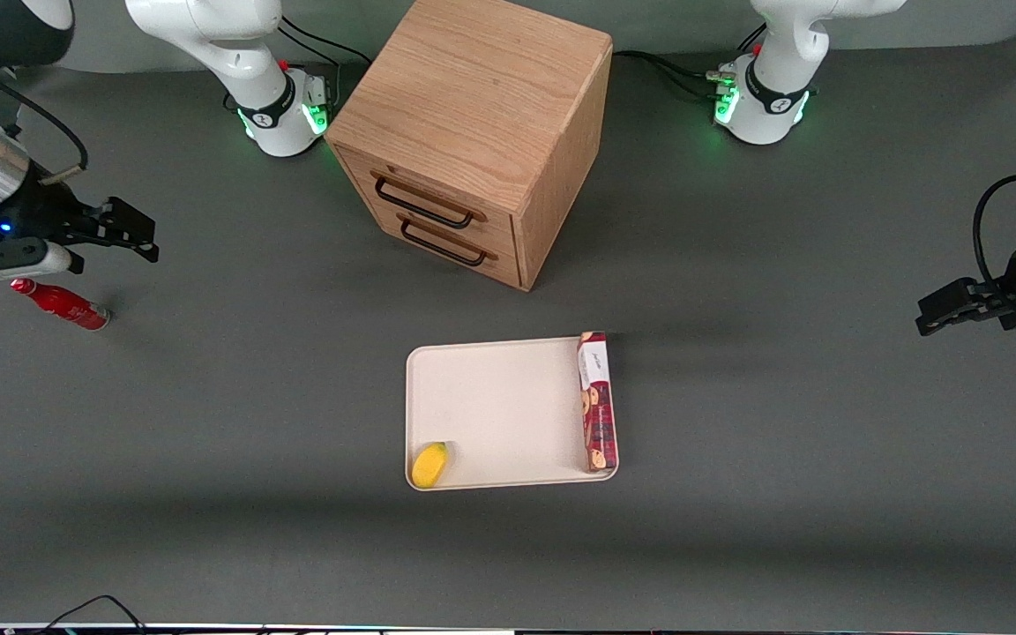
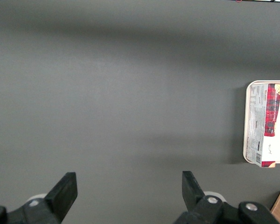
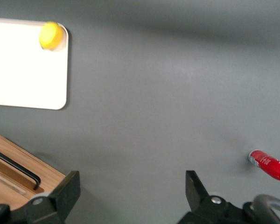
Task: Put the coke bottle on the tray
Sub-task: 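Lower the open right gripper over the red Coca-Cola bottle, then close the right gripper around the bottle's neck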
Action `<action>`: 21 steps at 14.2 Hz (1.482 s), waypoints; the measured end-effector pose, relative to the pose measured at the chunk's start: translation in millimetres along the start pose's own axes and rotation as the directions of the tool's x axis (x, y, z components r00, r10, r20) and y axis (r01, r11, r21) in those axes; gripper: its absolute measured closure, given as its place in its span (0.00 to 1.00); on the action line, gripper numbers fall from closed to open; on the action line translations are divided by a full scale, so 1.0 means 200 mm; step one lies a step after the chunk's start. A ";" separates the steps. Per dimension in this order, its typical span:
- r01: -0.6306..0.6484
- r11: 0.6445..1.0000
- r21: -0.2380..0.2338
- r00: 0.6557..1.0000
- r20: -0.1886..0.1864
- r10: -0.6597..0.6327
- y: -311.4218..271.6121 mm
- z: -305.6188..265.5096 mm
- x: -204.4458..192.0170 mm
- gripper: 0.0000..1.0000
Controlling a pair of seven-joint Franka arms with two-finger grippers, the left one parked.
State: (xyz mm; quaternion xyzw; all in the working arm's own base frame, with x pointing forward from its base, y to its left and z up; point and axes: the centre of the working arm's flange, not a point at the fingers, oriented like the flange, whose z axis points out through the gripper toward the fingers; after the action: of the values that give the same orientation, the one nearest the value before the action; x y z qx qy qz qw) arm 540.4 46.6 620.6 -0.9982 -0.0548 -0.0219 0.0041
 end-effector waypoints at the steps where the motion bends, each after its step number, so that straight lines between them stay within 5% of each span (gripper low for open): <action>1: -0.006 1.000 0.002 1.000 -0.007 0.006 0.01 -0.03 0.00 0.00; 5: -0.048 0.999 0.003 0.999 0.000 0.048 0.11 -0.05 -0.01 0.00; 7: -0.088 0.996 0.001 0.995 0.040 0.088 0.28 -0.03 -0.05 0.00; 12: -0.030 0.999 -0.031 0.993 0.115 0.034 1.14 0.11 -0.30 0.00; 18: 0.110 0.990 -0.085 0.991 0.083 -0.103 1.72 0.78 -0.50 0.00; 21: 0.134 0.989 -0.059 0.989 0.067 -0.130 1.80 1.10 -0.58 0.00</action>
State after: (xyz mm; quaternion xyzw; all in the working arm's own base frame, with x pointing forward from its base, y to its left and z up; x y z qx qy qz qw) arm 474.3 -321.9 393.2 -0.9922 -0.1204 0.0077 -0.0309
